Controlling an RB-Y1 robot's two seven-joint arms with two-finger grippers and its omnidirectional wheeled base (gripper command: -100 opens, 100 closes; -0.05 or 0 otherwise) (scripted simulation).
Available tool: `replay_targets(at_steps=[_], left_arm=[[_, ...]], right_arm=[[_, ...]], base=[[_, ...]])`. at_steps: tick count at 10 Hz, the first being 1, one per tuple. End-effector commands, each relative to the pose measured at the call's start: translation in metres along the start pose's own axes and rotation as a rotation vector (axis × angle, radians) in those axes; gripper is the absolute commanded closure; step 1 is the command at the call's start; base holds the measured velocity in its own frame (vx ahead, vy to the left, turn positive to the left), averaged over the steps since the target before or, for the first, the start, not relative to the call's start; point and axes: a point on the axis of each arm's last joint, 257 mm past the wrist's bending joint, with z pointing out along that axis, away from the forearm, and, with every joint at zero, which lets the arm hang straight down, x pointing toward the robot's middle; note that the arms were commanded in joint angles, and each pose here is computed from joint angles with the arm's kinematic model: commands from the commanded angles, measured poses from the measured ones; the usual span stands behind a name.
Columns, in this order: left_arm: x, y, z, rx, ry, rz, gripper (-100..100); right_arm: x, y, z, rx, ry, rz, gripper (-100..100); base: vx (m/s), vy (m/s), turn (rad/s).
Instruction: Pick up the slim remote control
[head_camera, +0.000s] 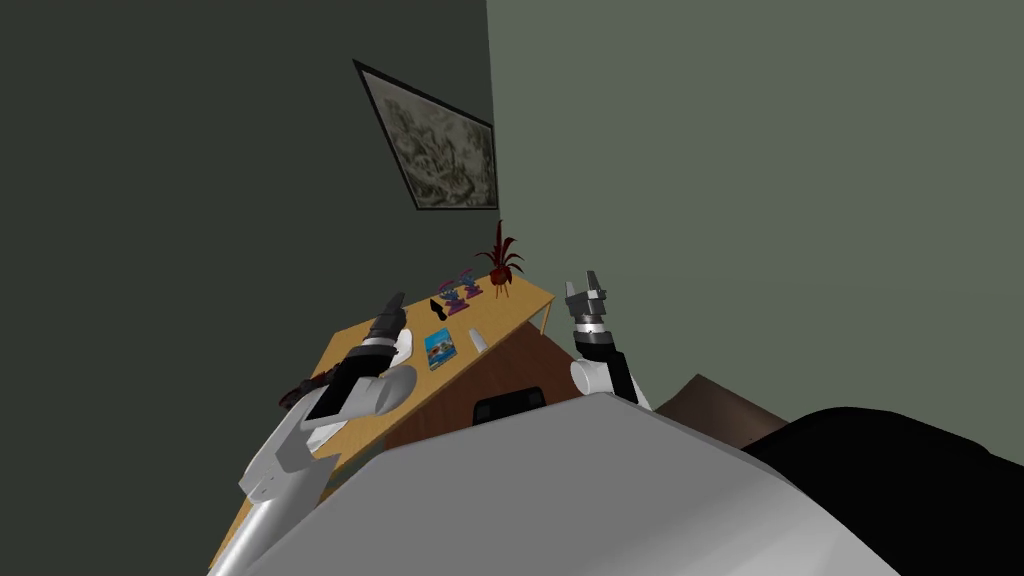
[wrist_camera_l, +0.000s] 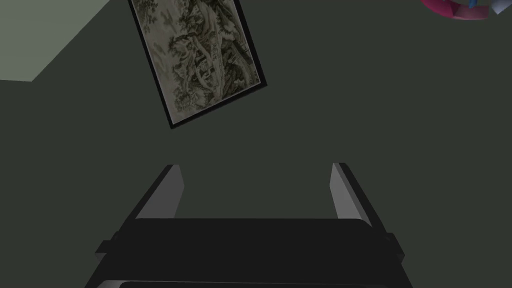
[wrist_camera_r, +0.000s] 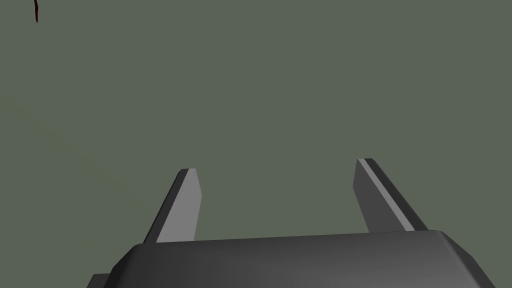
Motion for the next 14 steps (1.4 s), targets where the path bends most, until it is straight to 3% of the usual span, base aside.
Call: replay_targets(at_steps=[1,2,4,6,9,12,13,14], left_arm=[[-0.01,0.02,-0.001,-0.063,0.006,0.032,-100],[-0.01,0.02,-0.001,-0.063,0.006,0.032,-100],[-0.031,0.054,-0.008,-0.166,0.01,0.088,-100],[-0.031,0.054,-0.008,-0.168,0.011,0.09,-100],[-0.054,0.087,-0.017,-0.277,0.011,0.144,-100],[-0.054,0.087,-0.017,-0.277,0.011,0.144,-100],[-0.065,0.103,-0.022,-0.331,0.01,0.168,-100],[-0.065,0.103,-0.022,-0.331,0.01,0.168,-100]], right_arm=[[0.0,0.0,0.0,0.0,0.0,0.0,0],[0.0,0.0,0.0,0.0,0.0,0.0,0],[0.0,0.0,0.0,0.0,0.0,0.0,0],[0.0,0.0,0.0,0.0,0.0,0.0,0],[0.0,0.0,0.0,0.0,0.0,0.0,0],[0.0,0.0,0.0,0.0,0.0,0.0,0],[0.0,0.0,0.0,0.0,0.0,0.0,0],[0.0,0.0,0.0,0.0,0.0,0.0,0]], base=[[0.005,0.009,-0.136],[-0.004,0.019,-0.106],[-0.016,0.042,-0.188],[-0.001,0.005,-0.072],[-0.01,0.021,-0.156],[-0.007,0.01,-0.04],[-0.003,0.005,-0.138],[-0.015,0.018,-0.217]])
